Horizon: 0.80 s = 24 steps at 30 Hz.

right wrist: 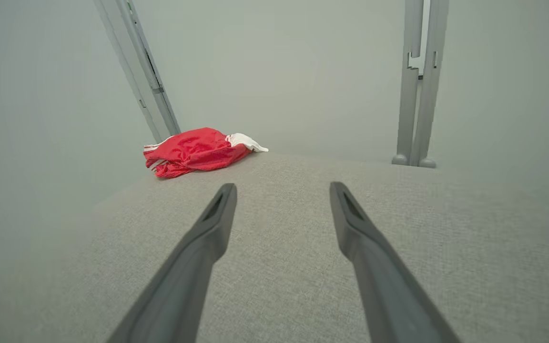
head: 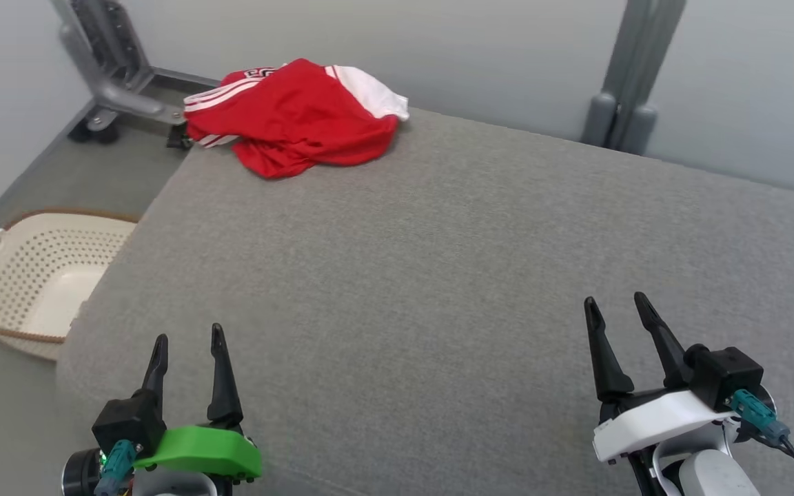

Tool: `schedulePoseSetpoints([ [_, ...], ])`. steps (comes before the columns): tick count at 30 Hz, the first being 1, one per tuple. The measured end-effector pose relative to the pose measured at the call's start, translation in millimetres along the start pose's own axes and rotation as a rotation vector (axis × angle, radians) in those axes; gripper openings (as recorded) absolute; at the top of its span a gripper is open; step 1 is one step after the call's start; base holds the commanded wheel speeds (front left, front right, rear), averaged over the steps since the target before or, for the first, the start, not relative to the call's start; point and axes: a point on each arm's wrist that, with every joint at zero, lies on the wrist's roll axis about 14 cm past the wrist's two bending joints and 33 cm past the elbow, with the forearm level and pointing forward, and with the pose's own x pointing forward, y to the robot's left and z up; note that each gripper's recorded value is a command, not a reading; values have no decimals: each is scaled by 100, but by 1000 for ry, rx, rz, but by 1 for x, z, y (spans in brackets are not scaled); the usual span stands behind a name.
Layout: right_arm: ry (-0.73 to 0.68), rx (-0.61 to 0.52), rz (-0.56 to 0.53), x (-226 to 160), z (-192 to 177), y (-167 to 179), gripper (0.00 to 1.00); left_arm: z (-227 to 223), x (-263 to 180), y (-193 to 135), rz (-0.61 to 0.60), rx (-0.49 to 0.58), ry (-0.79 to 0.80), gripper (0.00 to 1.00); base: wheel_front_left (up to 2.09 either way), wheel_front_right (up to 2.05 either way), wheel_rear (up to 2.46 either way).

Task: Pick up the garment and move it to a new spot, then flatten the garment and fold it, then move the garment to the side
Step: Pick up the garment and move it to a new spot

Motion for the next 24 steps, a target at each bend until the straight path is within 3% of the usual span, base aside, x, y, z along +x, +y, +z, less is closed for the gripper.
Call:
schedulePoseSetpoints([
  [11, 18, 9, 128, 20, -6, 41, 100, 11, -23, 41, 128, -2, -35, 100, 0, 0, 0],
  [24, -1, 4, 140, 39, -2, 37, 100, 18, -1, 45, 146, 36, -40, 100, 0, 0, 0],
])
